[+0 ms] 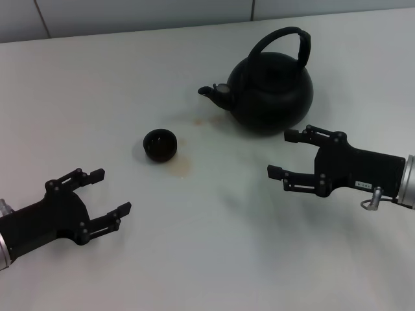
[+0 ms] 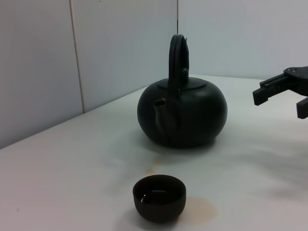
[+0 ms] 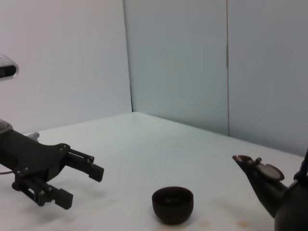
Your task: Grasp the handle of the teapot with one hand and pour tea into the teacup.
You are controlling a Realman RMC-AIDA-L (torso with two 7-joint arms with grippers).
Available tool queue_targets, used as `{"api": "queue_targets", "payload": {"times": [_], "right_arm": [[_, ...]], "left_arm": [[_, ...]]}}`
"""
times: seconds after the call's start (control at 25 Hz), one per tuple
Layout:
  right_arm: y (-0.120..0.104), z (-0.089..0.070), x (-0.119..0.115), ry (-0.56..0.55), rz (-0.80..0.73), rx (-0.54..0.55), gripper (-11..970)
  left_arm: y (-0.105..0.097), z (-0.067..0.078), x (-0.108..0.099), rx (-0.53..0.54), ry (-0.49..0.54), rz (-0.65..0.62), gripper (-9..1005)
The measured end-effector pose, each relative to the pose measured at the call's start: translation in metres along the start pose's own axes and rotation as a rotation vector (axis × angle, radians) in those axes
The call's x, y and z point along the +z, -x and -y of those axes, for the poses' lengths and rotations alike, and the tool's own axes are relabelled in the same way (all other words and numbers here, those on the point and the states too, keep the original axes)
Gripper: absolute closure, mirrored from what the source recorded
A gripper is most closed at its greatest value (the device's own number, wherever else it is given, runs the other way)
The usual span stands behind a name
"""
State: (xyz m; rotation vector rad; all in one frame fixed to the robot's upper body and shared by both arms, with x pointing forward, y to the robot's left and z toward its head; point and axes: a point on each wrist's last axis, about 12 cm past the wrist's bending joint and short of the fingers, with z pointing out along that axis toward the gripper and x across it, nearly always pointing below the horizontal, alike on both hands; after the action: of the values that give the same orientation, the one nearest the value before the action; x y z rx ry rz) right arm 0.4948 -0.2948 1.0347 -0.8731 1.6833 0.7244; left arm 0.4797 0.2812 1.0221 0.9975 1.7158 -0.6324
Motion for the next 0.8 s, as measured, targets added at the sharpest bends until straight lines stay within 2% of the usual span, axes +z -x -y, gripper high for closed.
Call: {"api": "queue_targets", "payload": {"times": [0.8], "right_arm": [[0.0007,-0.0009,0.0068,0.006,-0.048,-0.009,140]], "left_arm": [[0.0015,-0.0017,-0.0008,0.006,0.007,0.002,194]]}}
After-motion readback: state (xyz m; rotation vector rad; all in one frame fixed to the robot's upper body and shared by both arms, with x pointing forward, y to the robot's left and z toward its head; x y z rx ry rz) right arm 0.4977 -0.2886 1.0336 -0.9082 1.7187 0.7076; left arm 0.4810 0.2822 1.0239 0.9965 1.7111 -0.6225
